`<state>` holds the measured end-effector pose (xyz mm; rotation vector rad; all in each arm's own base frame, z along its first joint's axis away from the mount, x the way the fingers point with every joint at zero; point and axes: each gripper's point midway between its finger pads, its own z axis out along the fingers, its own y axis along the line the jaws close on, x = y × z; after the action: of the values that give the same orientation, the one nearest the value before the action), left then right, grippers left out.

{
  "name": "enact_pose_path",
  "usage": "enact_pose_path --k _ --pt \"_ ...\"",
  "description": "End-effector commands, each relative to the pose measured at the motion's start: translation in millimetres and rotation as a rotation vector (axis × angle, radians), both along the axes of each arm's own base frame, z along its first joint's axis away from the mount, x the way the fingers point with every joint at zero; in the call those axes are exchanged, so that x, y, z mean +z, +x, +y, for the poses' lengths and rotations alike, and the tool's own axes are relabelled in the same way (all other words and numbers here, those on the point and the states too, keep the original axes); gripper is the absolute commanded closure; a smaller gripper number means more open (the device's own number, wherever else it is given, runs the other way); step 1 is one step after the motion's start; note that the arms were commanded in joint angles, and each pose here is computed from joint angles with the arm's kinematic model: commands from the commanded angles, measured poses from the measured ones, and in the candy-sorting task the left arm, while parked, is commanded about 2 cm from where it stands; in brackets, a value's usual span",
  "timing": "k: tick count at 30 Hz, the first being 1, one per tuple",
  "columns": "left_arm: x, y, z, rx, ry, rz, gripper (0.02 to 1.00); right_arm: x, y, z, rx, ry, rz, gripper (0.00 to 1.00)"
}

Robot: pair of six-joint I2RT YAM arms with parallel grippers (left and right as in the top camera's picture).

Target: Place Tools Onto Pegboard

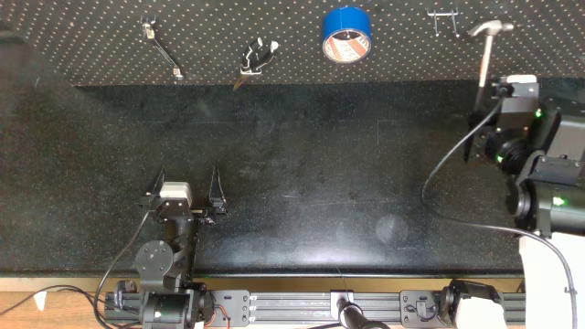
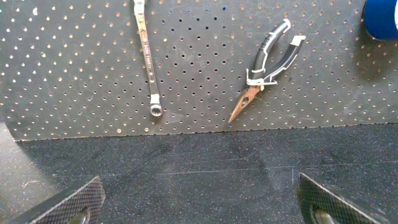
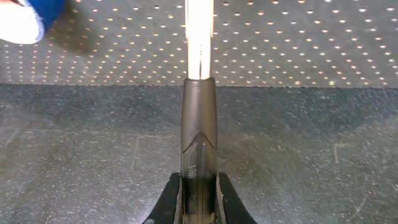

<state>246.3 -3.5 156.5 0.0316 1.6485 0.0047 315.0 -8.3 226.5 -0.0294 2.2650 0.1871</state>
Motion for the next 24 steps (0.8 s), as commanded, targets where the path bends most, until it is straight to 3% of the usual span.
enact_pose_path --k 1,8,24 --pt "-1.3 -0.4 -1.9 -0.011 0.008 0.002 0.023 2.5 15.7 21.4 0.064 0.015 -0.029 0.928" --pt "-1.3 -0.4 -1.9 -0.011 0.008 0.002 0.023 -11.1 51.4 34.7 0.155 -0.042 -0.065 0.928" --pt "-1.3 -0.4 -1.9 -0.011 0.008 0.002 0.023 -54.3 87.0 29.4 0.142 -0.047 -0.012 0.921"
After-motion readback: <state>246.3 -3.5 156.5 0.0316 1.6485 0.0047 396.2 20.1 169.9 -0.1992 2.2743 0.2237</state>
